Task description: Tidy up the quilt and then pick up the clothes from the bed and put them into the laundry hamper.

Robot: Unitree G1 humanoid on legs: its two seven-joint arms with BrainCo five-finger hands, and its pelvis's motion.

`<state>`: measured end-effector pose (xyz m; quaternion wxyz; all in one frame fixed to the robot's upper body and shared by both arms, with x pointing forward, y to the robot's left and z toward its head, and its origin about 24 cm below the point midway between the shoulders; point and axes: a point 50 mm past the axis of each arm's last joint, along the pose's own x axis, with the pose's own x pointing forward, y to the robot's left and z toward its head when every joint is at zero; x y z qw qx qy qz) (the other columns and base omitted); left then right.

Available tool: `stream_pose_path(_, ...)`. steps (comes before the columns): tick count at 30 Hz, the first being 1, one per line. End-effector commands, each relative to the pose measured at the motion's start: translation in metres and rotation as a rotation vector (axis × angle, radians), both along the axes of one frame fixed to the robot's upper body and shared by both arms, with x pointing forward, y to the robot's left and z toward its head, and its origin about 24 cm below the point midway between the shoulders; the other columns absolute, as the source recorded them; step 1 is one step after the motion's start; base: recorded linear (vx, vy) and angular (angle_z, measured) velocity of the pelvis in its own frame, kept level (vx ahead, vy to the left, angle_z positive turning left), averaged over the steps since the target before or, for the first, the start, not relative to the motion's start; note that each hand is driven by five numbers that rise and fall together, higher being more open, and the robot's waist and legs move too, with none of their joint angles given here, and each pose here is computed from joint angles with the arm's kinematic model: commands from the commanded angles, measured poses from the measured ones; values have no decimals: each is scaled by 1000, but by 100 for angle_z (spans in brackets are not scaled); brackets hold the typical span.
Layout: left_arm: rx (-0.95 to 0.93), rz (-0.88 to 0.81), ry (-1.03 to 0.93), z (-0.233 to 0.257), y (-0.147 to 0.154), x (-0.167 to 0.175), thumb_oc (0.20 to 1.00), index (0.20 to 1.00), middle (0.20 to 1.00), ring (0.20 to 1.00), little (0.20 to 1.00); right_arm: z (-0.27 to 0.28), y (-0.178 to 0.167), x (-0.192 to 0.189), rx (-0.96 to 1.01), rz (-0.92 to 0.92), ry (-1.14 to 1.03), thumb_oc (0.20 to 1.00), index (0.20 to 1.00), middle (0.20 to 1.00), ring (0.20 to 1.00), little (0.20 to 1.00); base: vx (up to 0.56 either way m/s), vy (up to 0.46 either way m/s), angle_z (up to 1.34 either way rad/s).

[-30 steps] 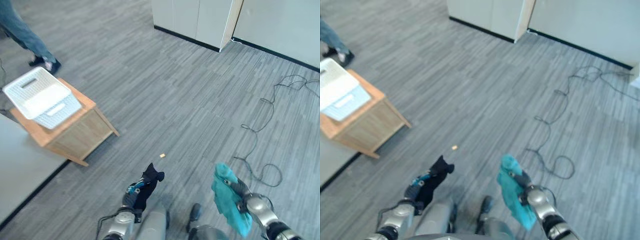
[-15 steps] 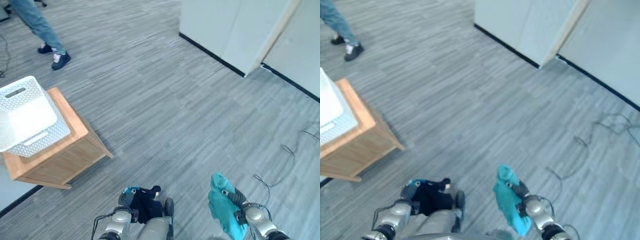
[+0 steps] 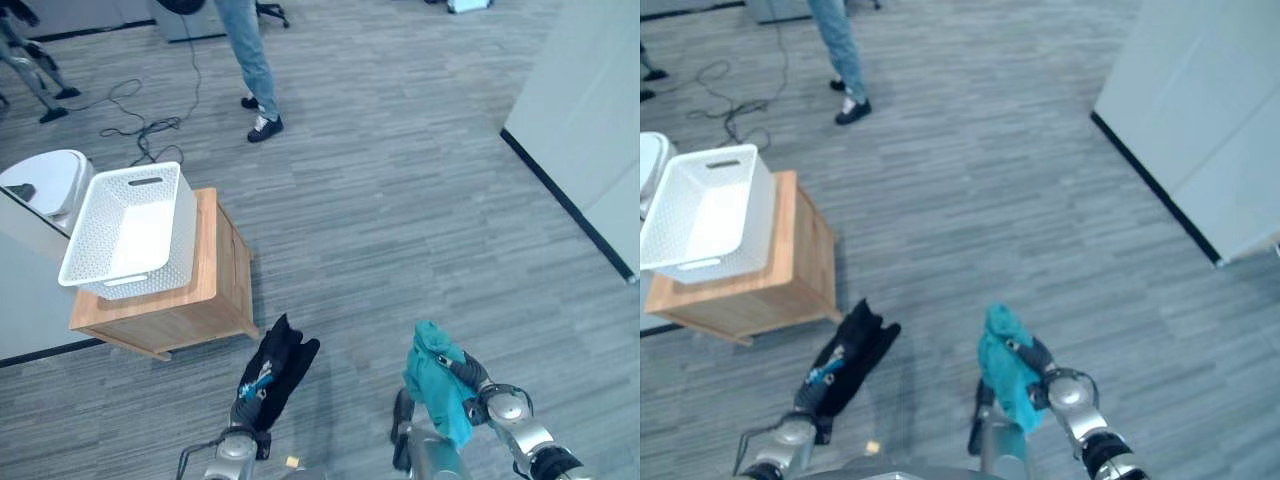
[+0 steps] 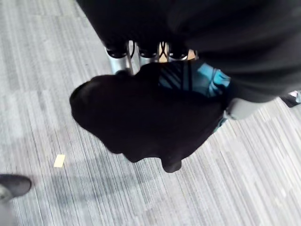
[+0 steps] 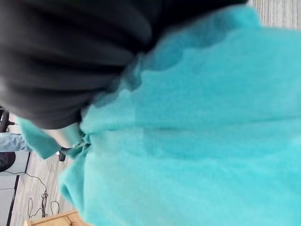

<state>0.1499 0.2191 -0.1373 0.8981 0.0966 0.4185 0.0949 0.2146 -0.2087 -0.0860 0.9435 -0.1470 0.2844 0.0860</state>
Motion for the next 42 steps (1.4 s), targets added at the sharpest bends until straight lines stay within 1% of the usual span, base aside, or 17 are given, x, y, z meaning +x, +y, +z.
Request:
stream_pose_path(1, 54, -37, -288, 46, 11, 68, 200, 200, 200, 200, 200, 36, 9, 30, 120, -3, -203, 200, 200, 200, 200, 200, 319, -180, 95)
stream_pose_path(4, 68, -82, -350, 57, 11, 74, 200, 200, 200, 200, 200, 41, 11, 36, 101, -4, -227, 200, 200, 200, 200, 200, 439, -6, 53)
stream_pose_path(7, 79, -118, -353, 59, 10, 74, 200, 200, 200, 200, 200, 44, 8, 42, 80, -24, -250, 200, 200, 200, 200, 200, 474, 150, 59)
stream_pose_path(9, 83, -107, -334, 56, 15, 69, 200, 200, 200, 200, 200, 43, 9, 41, 84, -29, -246, 200, 200, 200, 200, 200, 392, 131, 36)
stream_pose_path(13, 103, -72, -283, 51, 31, 58, 200, 200, 200, 200, 200, 45, 23, 48, 125, -22, -260, 200, 200, 200, 200, 200, 433, 242, 43)
stream_pose_path(15, 115, -44, -299, 54, 39, 57, 200, 200, 200, 200, 200, 54, 33, 54, 158, 2, -298, 200, 200, 200, 200, 200, 315, 151, 69)
stream_pose_path(17, 96, -30, -353, 62, 39, 64, 200, 200, 200, 200, 200, 60, 38, 56, 170, 19, -326, 200, 200, 200, 200, 200, 349, -15, 94)
stream_pose_path(20, 92, -61, -401, 70, 37, 73, 200, 200, 200, 200, 200, 65, 32, 56, 143, 8, -366, 200, 200, 200, 200, 200, 369, -185, 152)
stream_pose_path(22, 103, -91, -417, 73, 34, 79, 200, 200, 200, 200, 200, 64, 24, 52, 139, -34, -369, 200, 200, 200, 200, 200, 498, -256, 175)
stream_pose_path(23, 152, -51, -405, 73, 42, 79, 200, 200, 200, 200, 200, 58, 11, 46, 82, -40, -342, 200, 200, 200, 200, 200, 425, -205, 191)
stream_pose_path(25, 142, -114, -412, 75, 36, 83, 200, 200, 200, 200, 200, 51, 10, 42, 82, -59, -307, 200, 200, 200, 200, 200, 401, -255, 186)
stream_pose_path(28, 136, -124, -389, 69, 37, 71, 200, 200, 200, 200, 200, 57, 13, 48, 64, -1, -330, 200, 200, 200, 200, 200, 382, -237, 79)
stream_pose_path(30, 122, -129, -413, 72, 34, 73, 200, 200, 200, 200, 200, 59, 11, 49, 54, -7, -342, 200, 200, 200, 200, 200, 239, -226, 71)
stream_pose_path(31, 108, -153, -460, 80, 27, 80, 200, 200, 200, 200, 200, 66, 4, 56, 23, -36, -371, 200, 200, 200, 200, 200, 125, -213, 138)
stream_pose_path(33, 111, -168, -471, 82, 27, 82, 200, 200, 200, 200, 200, 69, 2, 61, 10, -35, -378, 200, 200, 200, 200, 200, 182, -142, 120)
stream_pose_path(38, 107, -147, -429, 75, 37, 65, 200, 200, 200, 200, 200, 75, -3, 71, 0, -58, -397, 200, 200, 200, 200, 200, 325, -29, 36)
stream_pose_path(42, 143, -141, -394, 76, 53, 58, 200, 200, 200, 200, 200, 81, 3, 78, 4, -43, -423, 200, 200, 200, 200, 200, 280, 50, 21)
